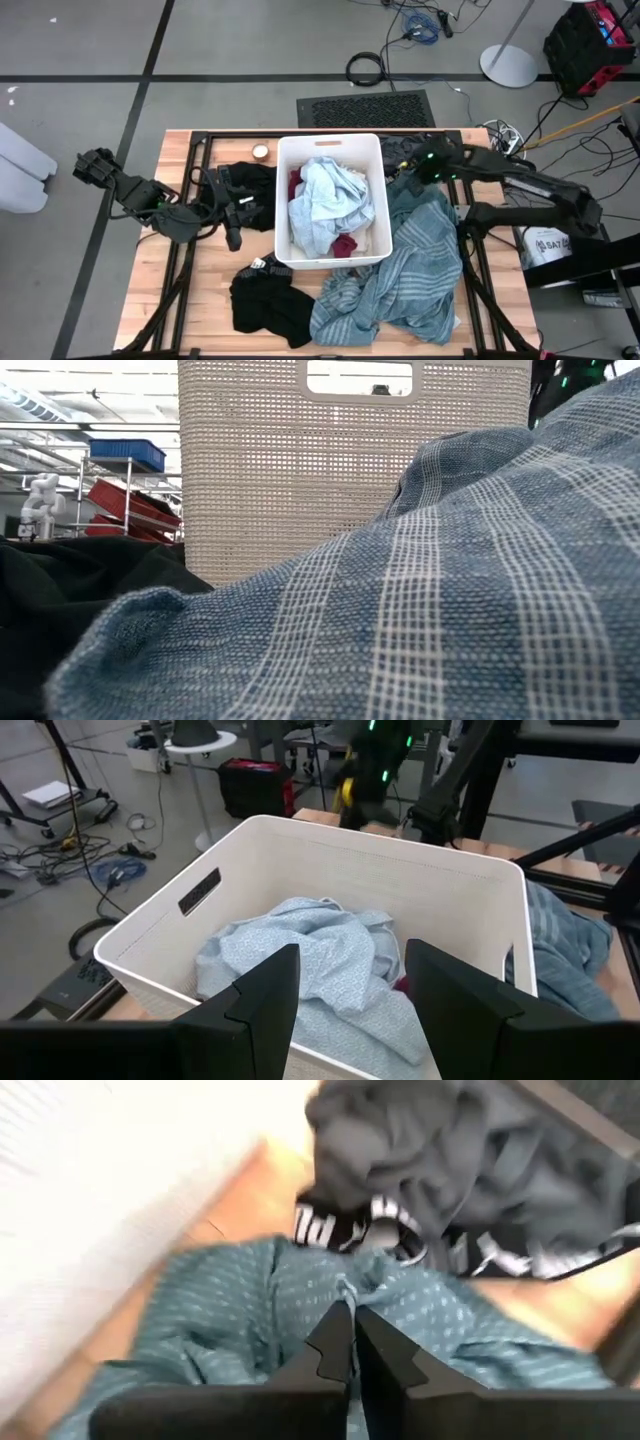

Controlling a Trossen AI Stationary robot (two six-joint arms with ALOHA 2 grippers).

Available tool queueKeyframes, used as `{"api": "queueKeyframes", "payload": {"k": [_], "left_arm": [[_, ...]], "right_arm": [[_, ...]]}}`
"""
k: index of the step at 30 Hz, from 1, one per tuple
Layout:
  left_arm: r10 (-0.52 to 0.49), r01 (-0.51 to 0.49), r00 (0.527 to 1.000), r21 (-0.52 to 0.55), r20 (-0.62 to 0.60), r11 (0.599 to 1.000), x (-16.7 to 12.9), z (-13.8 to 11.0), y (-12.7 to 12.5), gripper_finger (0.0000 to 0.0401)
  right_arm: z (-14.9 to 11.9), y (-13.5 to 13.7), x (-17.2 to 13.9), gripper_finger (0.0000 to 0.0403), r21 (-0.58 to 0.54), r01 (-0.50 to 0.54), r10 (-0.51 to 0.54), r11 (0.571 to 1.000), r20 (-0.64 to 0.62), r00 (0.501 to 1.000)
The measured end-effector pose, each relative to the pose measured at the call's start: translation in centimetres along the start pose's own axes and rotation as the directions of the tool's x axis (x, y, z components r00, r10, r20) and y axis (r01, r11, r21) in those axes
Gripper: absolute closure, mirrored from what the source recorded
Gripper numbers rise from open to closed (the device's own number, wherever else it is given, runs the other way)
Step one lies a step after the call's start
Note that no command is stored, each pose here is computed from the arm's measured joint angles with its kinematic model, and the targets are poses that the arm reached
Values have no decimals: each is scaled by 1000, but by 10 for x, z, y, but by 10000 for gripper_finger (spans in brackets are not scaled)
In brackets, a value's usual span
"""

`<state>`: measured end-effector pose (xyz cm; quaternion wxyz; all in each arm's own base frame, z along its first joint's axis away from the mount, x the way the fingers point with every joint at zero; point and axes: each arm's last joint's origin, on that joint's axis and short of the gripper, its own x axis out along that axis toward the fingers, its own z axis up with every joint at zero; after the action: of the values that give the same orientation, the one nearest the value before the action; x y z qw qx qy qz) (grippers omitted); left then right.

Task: Sort clothes
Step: Put the green patterned shirt into the laundry bin

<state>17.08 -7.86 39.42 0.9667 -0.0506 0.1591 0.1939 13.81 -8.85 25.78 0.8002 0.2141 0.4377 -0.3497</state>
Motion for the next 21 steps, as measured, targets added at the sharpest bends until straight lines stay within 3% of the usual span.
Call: {"api": "queueKeyframes", "payload": {"k": [6,11,21], "left_arm": [[1,-1,1000,26,0,1000,0,0,0,207],[0,0,1000,33,0,999,0,0,0,207],[-18,17,999,41,38,999,2,5,-5,207]], "right_arm": [[12,-7,-79,403,-10,-52,52,999,197,979],[11,-12,-133,403,-24,-167,164,986,374,913],[-6,-18,-183,403,-82,-386,374,919,495,785]]}}
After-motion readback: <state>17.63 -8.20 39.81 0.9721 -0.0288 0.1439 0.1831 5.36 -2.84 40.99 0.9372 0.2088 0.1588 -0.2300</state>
